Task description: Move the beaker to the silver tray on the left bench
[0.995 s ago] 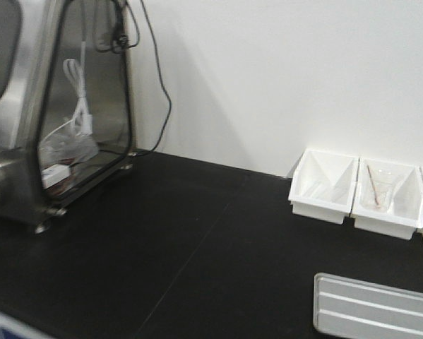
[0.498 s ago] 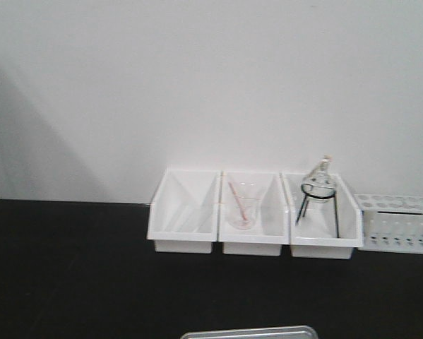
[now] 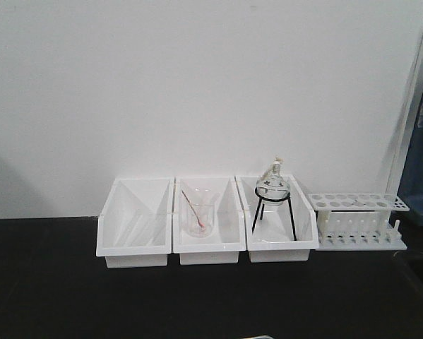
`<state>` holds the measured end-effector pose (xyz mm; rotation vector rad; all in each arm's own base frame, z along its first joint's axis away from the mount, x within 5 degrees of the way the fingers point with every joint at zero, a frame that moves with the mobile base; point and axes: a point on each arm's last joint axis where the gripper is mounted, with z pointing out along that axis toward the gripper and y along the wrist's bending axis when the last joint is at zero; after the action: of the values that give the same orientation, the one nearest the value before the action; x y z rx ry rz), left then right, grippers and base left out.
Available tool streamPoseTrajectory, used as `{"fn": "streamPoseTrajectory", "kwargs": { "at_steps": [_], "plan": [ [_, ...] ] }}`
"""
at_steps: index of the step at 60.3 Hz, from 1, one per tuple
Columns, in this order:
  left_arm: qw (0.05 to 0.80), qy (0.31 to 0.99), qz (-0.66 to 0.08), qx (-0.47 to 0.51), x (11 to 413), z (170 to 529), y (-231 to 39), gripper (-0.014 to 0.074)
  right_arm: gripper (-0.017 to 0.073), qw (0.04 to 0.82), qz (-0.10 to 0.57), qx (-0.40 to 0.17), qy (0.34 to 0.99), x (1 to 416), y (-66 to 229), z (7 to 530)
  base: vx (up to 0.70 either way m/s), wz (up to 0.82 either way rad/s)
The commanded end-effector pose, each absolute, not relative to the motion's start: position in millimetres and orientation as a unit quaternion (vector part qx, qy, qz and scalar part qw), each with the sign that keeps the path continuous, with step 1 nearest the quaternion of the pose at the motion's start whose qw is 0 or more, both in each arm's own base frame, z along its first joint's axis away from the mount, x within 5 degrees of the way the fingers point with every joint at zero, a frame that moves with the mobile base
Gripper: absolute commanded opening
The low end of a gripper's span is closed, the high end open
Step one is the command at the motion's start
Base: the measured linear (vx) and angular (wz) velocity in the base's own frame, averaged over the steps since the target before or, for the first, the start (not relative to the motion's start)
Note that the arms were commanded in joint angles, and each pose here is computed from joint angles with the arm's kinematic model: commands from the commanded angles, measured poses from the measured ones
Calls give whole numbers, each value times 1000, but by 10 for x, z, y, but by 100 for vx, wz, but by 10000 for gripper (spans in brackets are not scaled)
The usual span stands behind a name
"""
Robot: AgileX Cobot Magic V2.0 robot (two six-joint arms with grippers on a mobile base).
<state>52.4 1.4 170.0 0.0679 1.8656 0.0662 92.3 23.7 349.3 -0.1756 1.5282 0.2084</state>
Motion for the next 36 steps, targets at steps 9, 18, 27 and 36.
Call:
{"fn": "streamPoseTrajectory", "kwargs": {
  "at_steps": [9, 18, 27, 36],
  "plan": [
    [619, 784, 25, 31, 542, 1702, 6, 1, -10, 735, 106, -93, 663, 902, 266, 3626, -1, 3],
    [619, 784, 25, 31, 542, 1702, 6, 1, -10, 735, 107, -93, 663, 902, 266, 3626, 0, 0],
    [619, 784, 25, 31, 542, 1702, 6, 1, -10, 741, 120, -104, 653, 914, 305, 3647, 0, 0],
    [619, 784, 25, 31, 542, 1702, 6, 1, -10, 705, 71, -176, 684, 1263, 481, 3493, 0, 0]
  ]
}}
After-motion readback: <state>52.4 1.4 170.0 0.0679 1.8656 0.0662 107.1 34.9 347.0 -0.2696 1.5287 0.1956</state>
